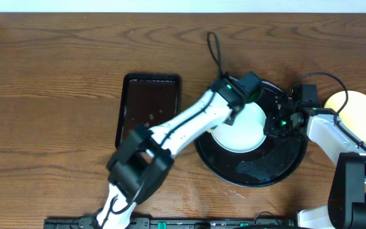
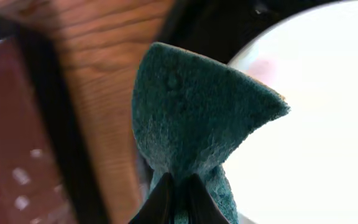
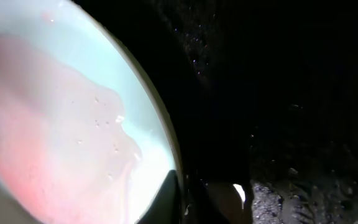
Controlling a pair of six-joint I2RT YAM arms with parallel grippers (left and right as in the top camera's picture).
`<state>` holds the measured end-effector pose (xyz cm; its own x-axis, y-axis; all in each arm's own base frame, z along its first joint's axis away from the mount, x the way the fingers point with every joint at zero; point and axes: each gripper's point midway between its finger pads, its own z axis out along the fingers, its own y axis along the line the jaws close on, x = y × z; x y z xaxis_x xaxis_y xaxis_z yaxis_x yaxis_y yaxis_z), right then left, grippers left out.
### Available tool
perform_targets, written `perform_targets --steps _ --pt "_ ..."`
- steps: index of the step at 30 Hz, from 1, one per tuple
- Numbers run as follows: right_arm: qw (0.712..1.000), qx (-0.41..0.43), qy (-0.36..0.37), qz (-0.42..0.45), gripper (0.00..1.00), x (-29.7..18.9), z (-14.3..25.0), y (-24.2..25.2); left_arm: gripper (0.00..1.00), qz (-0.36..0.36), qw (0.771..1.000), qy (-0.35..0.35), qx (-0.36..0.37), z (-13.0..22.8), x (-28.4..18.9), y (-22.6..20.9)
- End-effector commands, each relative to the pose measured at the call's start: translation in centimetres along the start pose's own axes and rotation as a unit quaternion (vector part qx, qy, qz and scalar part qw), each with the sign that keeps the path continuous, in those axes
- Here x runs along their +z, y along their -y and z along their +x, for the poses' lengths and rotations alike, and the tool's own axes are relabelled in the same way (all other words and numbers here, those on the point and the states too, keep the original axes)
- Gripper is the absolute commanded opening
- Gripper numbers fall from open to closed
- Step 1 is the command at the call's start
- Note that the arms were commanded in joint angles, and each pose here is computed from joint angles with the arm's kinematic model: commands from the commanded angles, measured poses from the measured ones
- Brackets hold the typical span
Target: Clean dirty plates on tray and stack at the side
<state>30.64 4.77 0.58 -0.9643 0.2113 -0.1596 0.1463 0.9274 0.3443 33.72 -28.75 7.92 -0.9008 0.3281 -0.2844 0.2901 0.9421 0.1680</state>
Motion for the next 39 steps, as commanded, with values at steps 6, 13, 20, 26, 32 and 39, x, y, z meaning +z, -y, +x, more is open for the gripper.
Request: perform_targets --steps 6,13,20,26,32,39 --pt "0.998 -0.061 0.033 -0.001 0.01 -0.3 -1.5 -0.5 0.07 -0.02 0.991 -0.078 -0.111 1.2 -1.1 -11.0" --pt "0.997 -0.051 0.059 -0.019 0.01 -2.3 -2.7 -1.9 0.13 0.017 0.978 -0.132 -0.163 3.3 1.7 -14.2" --pt "0.977 -0.09 0.167 0.095 0.01 -8.5 -4.3 -2.1 0.34 0.039 0.975 -0.122 -0.179 2.9 0.7 -15.1" --pt "0.928 -0.141 0.263 0.225 0.01 -13.6 -4.8 -2.8 0.43 0.052 0.979 -0.07 -0.186 1.7 -3.0 -15.8" --pt "0.889 -0.205 0.317 0.259 0.01 -16.1 -4.9 -5.7 0.51 0.073 0.978 -0.013 -0.194 1.1 -7.7 -16.4" --pt "0.824 -0.261 0.358 0.354 0.01 -18.8 -4.3 -7.4 0.65 0.083 0.976 0.031 -0.199 1.7 -12.0 -17.2"
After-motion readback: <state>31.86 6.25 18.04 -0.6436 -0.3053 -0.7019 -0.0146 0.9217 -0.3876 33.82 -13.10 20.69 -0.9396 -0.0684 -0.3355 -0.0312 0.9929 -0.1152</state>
